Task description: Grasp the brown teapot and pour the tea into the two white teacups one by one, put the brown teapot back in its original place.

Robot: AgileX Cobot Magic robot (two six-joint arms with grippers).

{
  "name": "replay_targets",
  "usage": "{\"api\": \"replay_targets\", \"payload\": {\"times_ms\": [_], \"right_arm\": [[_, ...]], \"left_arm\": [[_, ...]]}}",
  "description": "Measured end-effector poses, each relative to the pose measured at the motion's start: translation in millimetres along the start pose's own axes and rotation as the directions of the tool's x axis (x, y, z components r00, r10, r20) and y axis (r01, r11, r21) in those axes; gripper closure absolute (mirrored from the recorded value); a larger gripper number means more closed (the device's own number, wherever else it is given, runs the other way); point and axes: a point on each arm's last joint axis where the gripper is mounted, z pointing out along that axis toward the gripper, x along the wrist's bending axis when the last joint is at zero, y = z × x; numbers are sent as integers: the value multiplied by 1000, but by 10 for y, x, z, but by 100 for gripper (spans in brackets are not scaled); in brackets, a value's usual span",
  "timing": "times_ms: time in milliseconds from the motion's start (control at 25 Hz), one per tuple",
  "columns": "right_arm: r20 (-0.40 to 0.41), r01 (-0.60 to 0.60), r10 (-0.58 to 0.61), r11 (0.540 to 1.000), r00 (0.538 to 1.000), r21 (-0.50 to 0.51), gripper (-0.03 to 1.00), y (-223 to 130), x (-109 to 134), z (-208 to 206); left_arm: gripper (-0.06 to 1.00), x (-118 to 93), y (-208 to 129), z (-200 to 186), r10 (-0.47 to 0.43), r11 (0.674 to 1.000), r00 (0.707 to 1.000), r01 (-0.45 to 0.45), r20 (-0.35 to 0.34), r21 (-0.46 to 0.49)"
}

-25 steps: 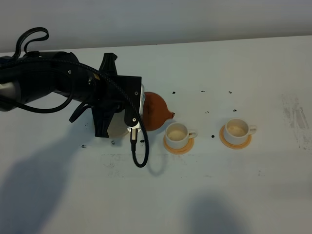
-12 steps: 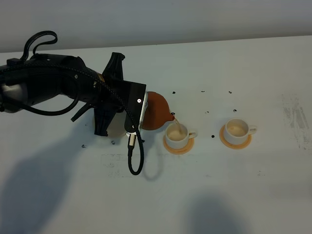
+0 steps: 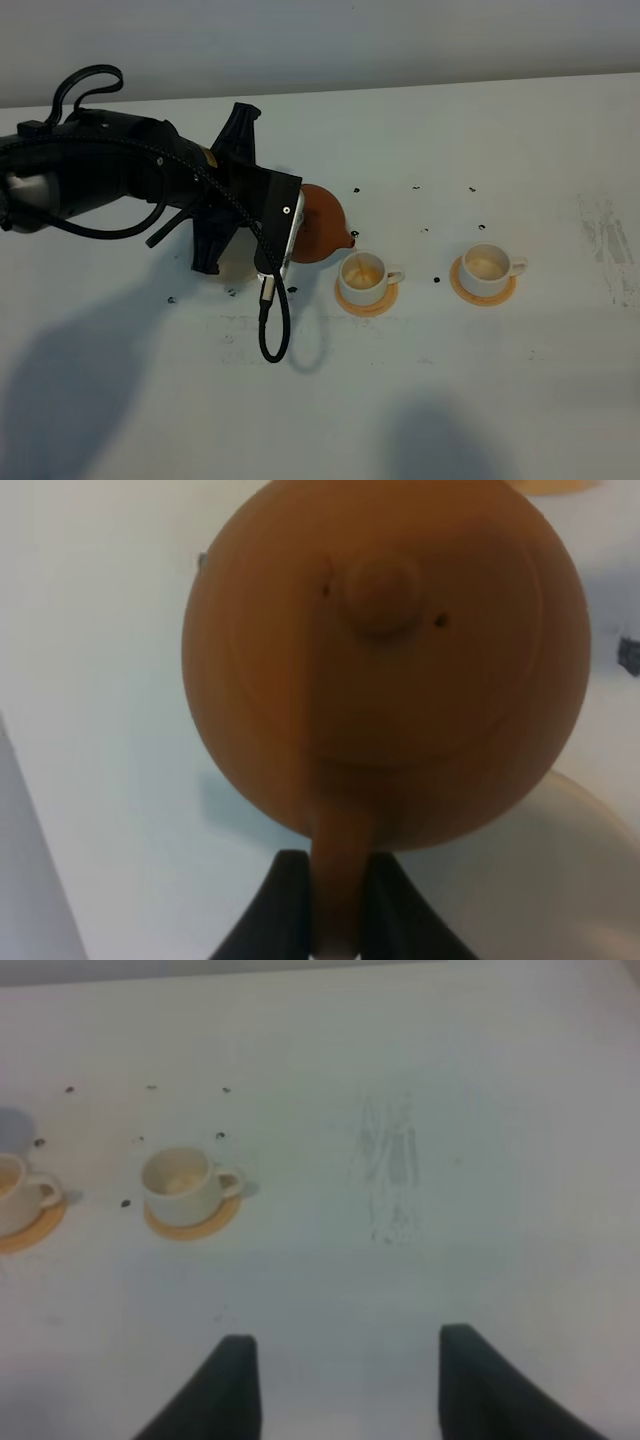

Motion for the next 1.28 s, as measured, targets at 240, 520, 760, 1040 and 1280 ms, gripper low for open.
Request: {"api": "replay_targets", "payload": {"times_ms": [240,520,760,1040,1280], "right_arm": [[0,0,0,1000,1000,0,55,0,0,0],[0,0,0,1000,1000,0,55,0,0,0],[0,0,0,1000,1000,0,55,0,0,0],[0,0,0,1000,1000,0,55,0,0,0],[0,0,0,1000,1000,0,55,0,0,0]], "left_arm": [[83,6,18,1,47,999,999,-47,-9,-1],[83,6,17,1,95,995,995,-95,-9,0],[83,13,13,1,133,991,991,-133,-14,6],[83,26,30,1,170,985,985,-170,-29,14],[83,40,68,2,222,975,974,-221,-47,23]]}}
